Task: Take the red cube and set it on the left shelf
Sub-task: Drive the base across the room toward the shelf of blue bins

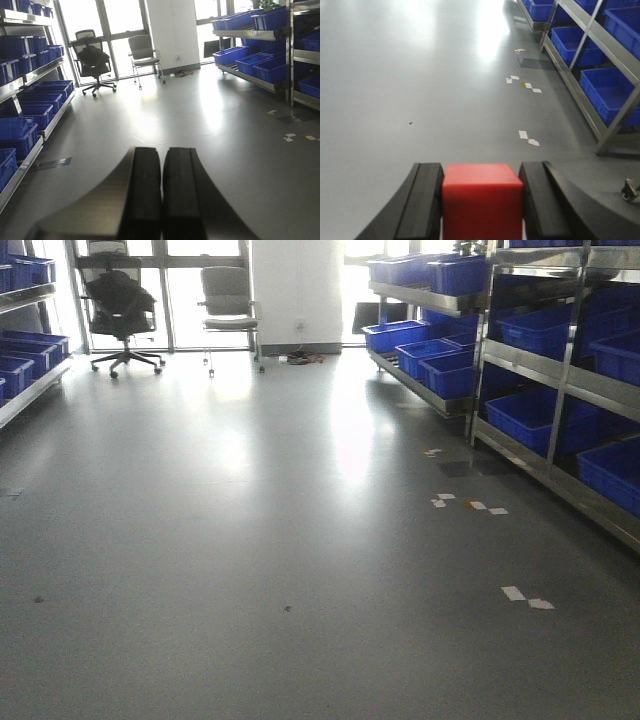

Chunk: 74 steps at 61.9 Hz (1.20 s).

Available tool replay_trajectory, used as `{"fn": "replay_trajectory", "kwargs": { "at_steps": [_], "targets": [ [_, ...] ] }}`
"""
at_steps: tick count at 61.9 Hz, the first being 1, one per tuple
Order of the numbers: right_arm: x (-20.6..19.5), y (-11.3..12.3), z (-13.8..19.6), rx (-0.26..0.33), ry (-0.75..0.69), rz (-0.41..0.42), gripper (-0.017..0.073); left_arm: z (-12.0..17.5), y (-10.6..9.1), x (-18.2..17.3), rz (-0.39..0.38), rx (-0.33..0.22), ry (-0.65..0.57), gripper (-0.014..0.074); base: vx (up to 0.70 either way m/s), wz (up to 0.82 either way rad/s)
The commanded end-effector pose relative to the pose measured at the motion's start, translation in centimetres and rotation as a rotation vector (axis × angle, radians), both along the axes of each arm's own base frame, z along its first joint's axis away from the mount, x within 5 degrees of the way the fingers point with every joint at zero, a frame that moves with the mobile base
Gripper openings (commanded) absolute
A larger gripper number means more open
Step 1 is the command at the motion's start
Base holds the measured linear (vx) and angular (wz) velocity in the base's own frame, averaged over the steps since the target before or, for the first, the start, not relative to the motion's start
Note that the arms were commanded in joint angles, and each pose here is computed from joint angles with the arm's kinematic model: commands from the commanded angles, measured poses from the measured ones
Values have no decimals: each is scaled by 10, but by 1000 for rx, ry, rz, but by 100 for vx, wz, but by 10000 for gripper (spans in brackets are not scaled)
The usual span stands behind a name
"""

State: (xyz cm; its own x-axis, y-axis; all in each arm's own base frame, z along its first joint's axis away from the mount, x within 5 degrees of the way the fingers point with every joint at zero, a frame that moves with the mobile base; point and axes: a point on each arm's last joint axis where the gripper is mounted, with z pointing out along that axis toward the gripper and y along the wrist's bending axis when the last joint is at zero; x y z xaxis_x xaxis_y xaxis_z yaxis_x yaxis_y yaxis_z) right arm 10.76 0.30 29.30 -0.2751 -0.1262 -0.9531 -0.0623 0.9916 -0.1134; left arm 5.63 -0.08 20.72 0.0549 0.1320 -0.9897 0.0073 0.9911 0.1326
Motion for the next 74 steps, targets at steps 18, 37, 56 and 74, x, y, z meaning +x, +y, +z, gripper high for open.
{"fn": "replay_trajectory", "kwargs": {
  "at_steps": [18, 37, 56, 74],
  "targets": [
    [2, -1, 17, 2, -112, -7, 58, 1, 0, 0, -6, -5, -69, 106, 28, 21],
    [2, -1, 17, 2, -112, -7, 58, 1, 0, 0, -6, -5, -69, 106, 38, 8],
    [2, -1, 17, 2, -112, -7, 58, 1, 0, 0, -6, -5, -69, 106, 48, 1],
    [2, -1, 17, 2, -112, -7, 58, 1, 0, 0, -6, -5, -69, 106, 54, 2]
  ]
}}
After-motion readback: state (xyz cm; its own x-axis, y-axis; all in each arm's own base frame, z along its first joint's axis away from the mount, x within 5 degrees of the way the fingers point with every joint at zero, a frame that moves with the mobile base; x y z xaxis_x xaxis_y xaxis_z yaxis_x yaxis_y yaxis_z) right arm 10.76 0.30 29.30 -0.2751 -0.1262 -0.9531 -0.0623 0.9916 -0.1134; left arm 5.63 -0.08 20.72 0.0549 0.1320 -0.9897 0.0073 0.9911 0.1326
